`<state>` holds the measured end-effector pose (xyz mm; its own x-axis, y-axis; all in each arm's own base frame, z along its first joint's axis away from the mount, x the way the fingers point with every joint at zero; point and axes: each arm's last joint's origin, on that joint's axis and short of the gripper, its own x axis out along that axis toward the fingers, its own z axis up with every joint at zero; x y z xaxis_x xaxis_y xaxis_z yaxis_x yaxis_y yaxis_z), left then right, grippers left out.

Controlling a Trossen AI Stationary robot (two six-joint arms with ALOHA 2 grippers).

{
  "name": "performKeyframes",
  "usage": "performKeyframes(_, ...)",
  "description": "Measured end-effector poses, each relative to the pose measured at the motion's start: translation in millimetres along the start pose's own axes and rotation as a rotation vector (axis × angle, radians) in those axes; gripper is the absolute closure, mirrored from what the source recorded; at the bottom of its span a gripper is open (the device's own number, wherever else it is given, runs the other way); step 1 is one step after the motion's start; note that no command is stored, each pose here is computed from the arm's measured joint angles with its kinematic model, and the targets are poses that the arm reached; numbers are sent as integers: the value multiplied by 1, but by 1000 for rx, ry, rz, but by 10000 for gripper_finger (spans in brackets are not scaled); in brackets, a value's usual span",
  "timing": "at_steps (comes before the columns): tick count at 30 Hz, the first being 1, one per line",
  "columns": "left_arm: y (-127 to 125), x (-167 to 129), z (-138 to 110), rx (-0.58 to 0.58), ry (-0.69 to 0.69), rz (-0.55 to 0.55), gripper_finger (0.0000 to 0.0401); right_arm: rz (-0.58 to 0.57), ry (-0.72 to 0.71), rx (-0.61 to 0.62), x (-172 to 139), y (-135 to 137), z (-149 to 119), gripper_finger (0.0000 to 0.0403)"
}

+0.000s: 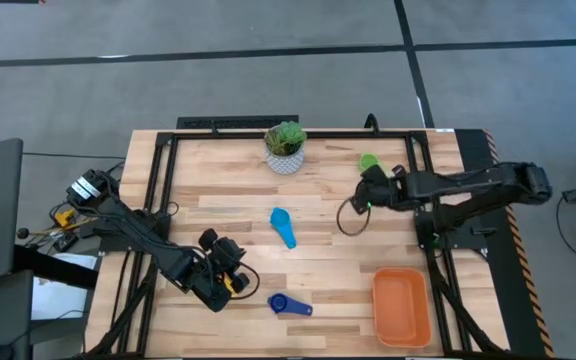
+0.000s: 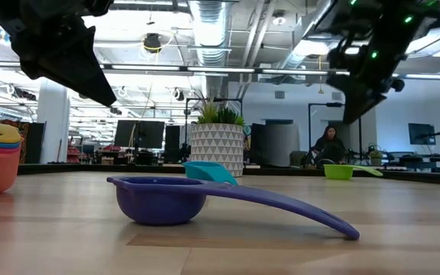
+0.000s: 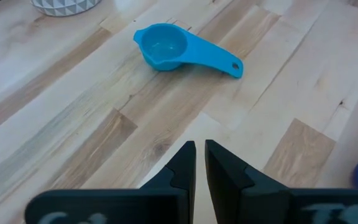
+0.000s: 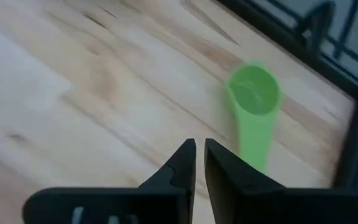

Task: Nest measuring cups in basket
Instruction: Stack the green measuring cup on top of the yellow measuring cup

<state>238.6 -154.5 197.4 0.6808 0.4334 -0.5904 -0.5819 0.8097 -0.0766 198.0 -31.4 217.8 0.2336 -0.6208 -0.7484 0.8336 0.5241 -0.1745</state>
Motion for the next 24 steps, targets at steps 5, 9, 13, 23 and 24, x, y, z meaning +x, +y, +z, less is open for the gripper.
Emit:
performKeyframes(5,1,0,0,5,1,7,377,-1,108,2,24,-19,15,315)
performKeyframes(9,2,0,-1,17,12,11,377,-16,152,3,37,-39,25,272)
performKeyframes(13,2,0,-1,24,12,14,377,-15,206,55,49,-62,33,229)
performKeyframes(23,4,4,3,45,-28,46,376,81,211,242,86,-92,50,237)
performKeyframes(24,5,5,4,45,-24,49,376,86,225,245,91,-92,50,243)
